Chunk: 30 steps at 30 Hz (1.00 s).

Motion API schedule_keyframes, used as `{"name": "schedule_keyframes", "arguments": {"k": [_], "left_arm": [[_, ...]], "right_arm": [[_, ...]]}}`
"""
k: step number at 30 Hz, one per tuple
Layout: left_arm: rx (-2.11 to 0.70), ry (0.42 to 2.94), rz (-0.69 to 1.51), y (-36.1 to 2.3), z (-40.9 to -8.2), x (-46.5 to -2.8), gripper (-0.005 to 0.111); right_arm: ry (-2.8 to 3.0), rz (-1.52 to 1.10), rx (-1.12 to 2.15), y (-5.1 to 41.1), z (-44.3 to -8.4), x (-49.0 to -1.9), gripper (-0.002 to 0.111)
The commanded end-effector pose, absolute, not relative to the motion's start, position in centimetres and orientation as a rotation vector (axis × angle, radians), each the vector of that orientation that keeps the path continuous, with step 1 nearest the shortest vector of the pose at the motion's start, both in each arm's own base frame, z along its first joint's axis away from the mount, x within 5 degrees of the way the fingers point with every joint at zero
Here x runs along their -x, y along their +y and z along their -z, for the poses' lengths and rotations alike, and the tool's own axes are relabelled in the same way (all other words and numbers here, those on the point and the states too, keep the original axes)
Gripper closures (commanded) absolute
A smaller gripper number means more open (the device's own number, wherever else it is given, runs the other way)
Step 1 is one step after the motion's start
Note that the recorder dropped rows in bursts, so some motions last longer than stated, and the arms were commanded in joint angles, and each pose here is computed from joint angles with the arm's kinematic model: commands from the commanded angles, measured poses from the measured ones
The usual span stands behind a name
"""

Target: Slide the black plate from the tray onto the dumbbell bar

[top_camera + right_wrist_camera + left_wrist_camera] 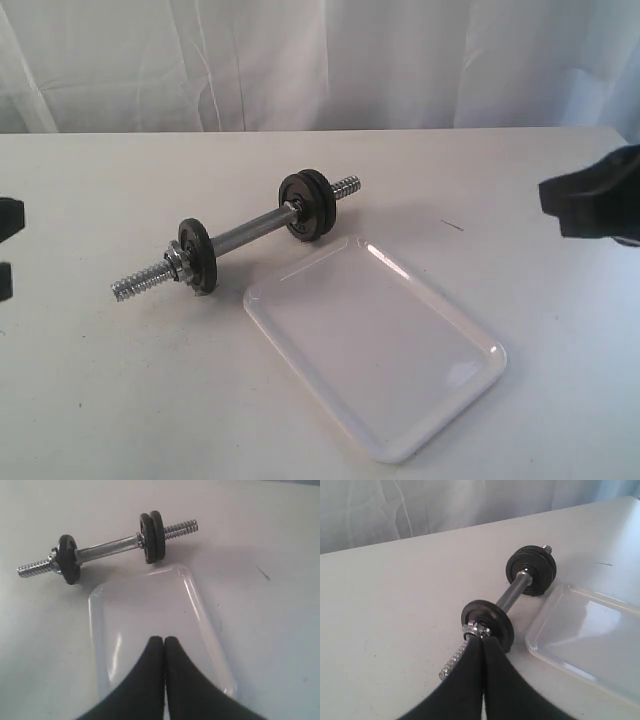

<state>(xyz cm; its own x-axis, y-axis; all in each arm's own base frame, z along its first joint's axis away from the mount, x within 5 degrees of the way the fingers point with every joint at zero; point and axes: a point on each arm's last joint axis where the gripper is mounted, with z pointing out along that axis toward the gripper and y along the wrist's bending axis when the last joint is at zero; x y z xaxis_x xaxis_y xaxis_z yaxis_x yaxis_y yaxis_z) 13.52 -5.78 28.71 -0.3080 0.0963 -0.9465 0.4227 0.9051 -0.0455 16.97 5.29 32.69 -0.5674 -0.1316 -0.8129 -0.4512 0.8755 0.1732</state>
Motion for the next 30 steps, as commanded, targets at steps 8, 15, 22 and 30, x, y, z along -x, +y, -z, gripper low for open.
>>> {"name": "schedule_keyframes", "arguments": {"k": [8,15,22,30], "left_arm": [[-0.38,1.892,0.373,-5.6,-28.0,-12.5,0.107],[-0.38,1.892,0.373,-5.6,-28.0,-12.5,0.107],[-0.38,1.892,0.373,-5.6,-28.0,-12.5,0.107],[-0.38,1.892,0.373,-5.6,-28.0,-12.5,0.107]], "right_arm": [[2.132,-0.544,0.283,4.9,-32.5,-11.8,0.108],[1.701,-0.134,0.105,1.3,-26.2,-8.1,0.108],[1.818,-0.104,0.04,0.7,-22.1,-6.9,0.108],[1.86,-0.101,0.049,0.7,-19.7,-6.6,0.108]]}}
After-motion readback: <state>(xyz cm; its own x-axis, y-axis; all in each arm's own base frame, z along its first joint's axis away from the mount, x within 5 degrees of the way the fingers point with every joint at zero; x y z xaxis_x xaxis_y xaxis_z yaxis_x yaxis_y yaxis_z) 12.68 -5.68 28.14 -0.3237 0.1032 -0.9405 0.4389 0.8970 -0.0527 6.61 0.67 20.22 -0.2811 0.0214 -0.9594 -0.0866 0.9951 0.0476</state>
